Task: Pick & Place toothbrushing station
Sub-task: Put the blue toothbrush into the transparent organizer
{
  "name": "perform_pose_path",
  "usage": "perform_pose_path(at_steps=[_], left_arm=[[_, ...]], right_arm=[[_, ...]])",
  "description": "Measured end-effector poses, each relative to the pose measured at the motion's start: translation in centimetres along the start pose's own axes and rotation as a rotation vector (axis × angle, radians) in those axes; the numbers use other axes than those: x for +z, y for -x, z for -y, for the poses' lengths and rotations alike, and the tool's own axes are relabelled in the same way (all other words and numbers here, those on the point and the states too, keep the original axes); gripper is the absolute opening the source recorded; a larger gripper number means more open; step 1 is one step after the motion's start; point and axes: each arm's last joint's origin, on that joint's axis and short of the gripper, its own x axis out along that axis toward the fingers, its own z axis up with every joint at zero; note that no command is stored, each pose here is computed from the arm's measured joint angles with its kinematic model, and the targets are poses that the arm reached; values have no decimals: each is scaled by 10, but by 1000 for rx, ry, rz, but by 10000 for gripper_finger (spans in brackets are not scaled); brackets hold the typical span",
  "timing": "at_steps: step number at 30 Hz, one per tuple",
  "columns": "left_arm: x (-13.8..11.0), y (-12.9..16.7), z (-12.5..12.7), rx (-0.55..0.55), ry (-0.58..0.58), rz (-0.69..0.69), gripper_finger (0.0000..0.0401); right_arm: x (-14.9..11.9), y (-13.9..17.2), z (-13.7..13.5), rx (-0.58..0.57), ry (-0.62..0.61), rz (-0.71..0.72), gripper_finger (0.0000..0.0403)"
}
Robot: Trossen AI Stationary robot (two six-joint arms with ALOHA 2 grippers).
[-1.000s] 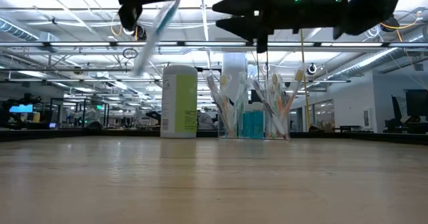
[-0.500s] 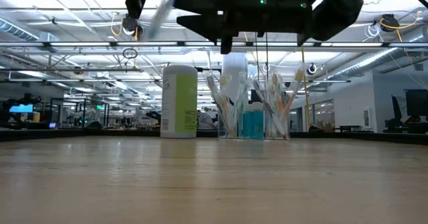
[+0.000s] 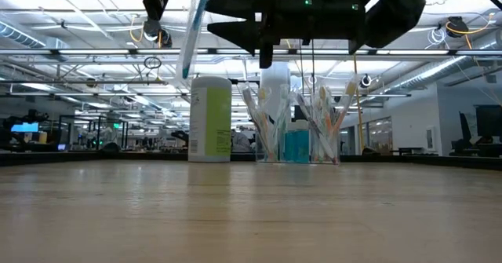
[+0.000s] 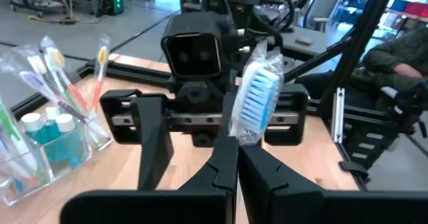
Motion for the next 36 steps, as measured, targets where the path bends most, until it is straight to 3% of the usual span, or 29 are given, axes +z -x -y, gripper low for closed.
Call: perform_pose_path(at_steps=[12,18,23,32,36], left_arm=[[9,13,1,-7,-6,37,3],[5,18,-3,48,-23,-20,8],[8,20,-5,125,-16,12,7],[-1,-8,-11,185,-7,35,8],[-4,-17,-11,153,-6,44,3]], right_arm=[[5,3,-1,-10,28,-37,183],[5,3,-1,-9,29,-37,183],[5,3,-1,-9,28,-35,183],[5,3,-1,-12,29,-34,183],[5,3,-1,-17,29,-33,183]])
